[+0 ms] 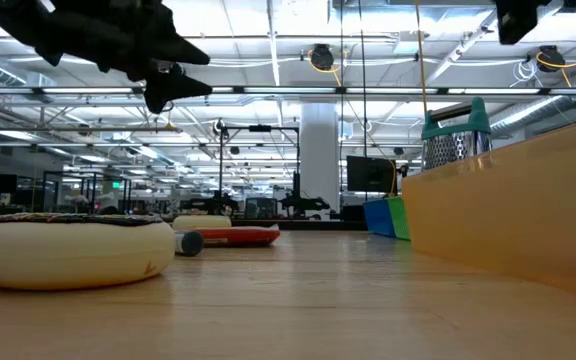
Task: Pick & Place Food Item
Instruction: Put the top red popcorn bag into the orange bin
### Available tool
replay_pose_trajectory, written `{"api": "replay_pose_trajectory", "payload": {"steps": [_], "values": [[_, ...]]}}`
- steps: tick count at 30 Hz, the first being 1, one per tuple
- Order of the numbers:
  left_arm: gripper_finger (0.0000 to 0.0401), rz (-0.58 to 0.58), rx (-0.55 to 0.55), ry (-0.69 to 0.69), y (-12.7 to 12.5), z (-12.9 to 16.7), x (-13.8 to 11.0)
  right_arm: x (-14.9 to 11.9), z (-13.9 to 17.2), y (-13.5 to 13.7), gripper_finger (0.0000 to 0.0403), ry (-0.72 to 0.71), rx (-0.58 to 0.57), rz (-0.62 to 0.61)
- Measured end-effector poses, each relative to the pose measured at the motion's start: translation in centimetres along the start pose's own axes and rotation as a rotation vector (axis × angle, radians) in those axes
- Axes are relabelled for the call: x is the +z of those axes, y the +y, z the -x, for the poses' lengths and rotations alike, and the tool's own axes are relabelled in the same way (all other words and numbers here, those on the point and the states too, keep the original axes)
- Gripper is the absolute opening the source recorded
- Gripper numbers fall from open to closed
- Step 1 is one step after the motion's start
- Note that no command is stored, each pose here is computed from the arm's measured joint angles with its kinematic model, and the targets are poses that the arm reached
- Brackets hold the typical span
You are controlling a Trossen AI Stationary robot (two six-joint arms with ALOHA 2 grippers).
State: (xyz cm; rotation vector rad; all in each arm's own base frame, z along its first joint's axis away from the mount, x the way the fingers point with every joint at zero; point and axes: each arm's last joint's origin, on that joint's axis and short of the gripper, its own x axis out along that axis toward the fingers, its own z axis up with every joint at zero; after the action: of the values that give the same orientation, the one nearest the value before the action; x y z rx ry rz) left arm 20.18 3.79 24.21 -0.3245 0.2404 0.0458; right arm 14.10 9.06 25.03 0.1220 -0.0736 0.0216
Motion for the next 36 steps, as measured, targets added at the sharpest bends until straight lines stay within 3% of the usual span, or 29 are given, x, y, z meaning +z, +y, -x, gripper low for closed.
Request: {"api": "replay_pose_trajectory", "payload": {"steps": [7, 13, 19, 27, 36], "values": [[0.0267, -0.101, -0.064, 0.167, -3.2, -1.4, -2.6, -2.2, 0.4, -2.2, 0.0198, -0.128, -0.083, -0.02], [0.0266, -0.128, 0.146, 0.532, -5.5, -2.1, -5.2, -3.1, 0.7, -2.9, 0.0208, -0.148, -0.106, 0.007], [0.0266, -0.165, 0.176, 0.709, -6.6, -3.3, -8.0, -2.9, 0.8, -2.9, 0.0219, -0.162, -0.113, 0.109], [0.0266, -0.242, 0.265, 0.769, -6.4, -5.0, -10.5, -2.9, 0.8, -2.9, 0.0222, -0.16, -0.114, 0.132], [0.0266, -0.245, 0.24, 0.777, -6.6, -6.6, -12.2, -2.9, 0.8, -2.9, 0.0221, -0.157, -0.113, 0.135]]}}
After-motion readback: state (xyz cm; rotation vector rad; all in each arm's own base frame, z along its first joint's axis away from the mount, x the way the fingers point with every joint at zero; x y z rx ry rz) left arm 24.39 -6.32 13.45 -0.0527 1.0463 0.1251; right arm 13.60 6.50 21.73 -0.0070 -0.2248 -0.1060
